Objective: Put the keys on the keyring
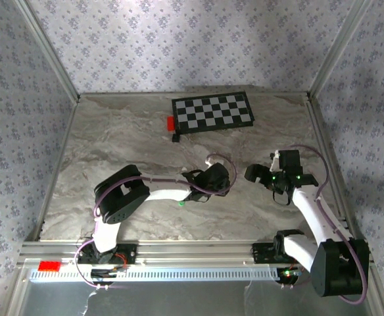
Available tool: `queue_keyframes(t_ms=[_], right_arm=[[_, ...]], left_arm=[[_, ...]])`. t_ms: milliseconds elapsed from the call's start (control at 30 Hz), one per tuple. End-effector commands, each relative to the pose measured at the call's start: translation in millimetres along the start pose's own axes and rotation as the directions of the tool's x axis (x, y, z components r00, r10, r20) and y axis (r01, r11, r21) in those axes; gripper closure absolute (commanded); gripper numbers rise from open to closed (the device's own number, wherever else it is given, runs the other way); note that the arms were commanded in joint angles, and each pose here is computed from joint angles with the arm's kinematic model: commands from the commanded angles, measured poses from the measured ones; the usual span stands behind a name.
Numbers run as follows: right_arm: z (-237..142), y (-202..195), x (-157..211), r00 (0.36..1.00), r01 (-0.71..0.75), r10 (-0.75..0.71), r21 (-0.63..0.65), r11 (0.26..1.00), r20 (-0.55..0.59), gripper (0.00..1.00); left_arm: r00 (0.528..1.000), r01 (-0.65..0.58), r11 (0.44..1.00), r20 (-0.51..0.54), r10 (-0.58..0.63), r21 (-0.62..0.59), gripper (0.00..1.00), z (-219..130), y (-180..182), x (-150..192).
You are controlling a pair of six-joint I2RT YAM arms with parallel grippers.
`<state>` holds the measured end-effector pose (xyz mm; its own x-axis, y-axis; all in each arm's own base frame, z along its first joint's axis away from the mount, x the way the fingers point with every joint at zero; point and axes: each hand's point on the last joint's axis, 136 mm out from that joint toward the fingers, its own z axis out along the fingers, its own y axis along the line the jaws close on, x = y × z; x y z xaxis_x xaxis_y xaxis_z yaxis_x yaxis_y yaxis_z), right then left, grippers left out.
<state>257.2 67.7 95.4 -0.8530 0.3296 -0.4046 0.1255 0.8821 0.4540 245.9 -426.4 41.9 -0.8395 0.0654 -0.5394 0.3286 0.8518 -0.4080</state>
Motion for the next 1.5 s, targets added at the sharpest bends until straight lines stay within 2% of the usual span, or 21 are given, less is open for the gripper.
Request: queue_keyframes(t_ms=[0,167,400,567,733,867,1200,1467], right_arm=[[-6.8,2.3,-2.2,1.0,0.009,-0.009,-0.006,1.0,0.011,0.05],[-7.1,2.5,-2.0,1.0,0.006,-0.006,-0.005,1.0,0.012,0.05],[-7.5,6.7,-4.4,1.0,0.014,-0.014,-0.008,1.0,0.013,0.04],[-5.4,9.4,-3.7,1.0,0.023,-0.023,-0.008,1.0,0.009,0.04],[0.0,14.3,0.8,0.999,0.033,-0.033,-0.011,0.999,-0.005,0.04],[2.7,16.8,3.0,0.999,0.04,-0.04,-0.009,0.999,-0.011,0.04],[1.3,13.7,5.8,0.999,0.049,-0.049,0.004,0.999,-0.01,0.04],[-0.6,12.3,8.1,0.999,0.046,-0.046,0.009,0.999,-0.01,0.03]], left_arm=[[1.0,0.007,1.0,0.028,-0.007,-0.015,0.64,-9.1,4.4,-2.8],[1.0,0.007,1.0,0.027,-0.006,-0.015,0.66,-13.0,9.2,1.0],[0.999,0.0,0.998,0.033,0.002,-0.06,0.67,-23.9,33.5,0.4],[0.997,-0.056,0.993,0.045,0.061,-0.108,0.68,-37.3,48.0,-11.1],[0.987,-0.146,0.98,0.045,0.153,-0.132,0.68,-48.3,38.8,-20.8],[0.98,-0.189,0.976,0.035,0.194,-0.107,0.68,-49.3,17.8,-13.4],[0.998,-0.057,0.998,0.016,0.057,0.027,0.68,-33.8,-12.0,11.6],[0.999,-0.031,0.999,0.023,0.031,0.012,0.68,-26.1,-4.4,15.1]])
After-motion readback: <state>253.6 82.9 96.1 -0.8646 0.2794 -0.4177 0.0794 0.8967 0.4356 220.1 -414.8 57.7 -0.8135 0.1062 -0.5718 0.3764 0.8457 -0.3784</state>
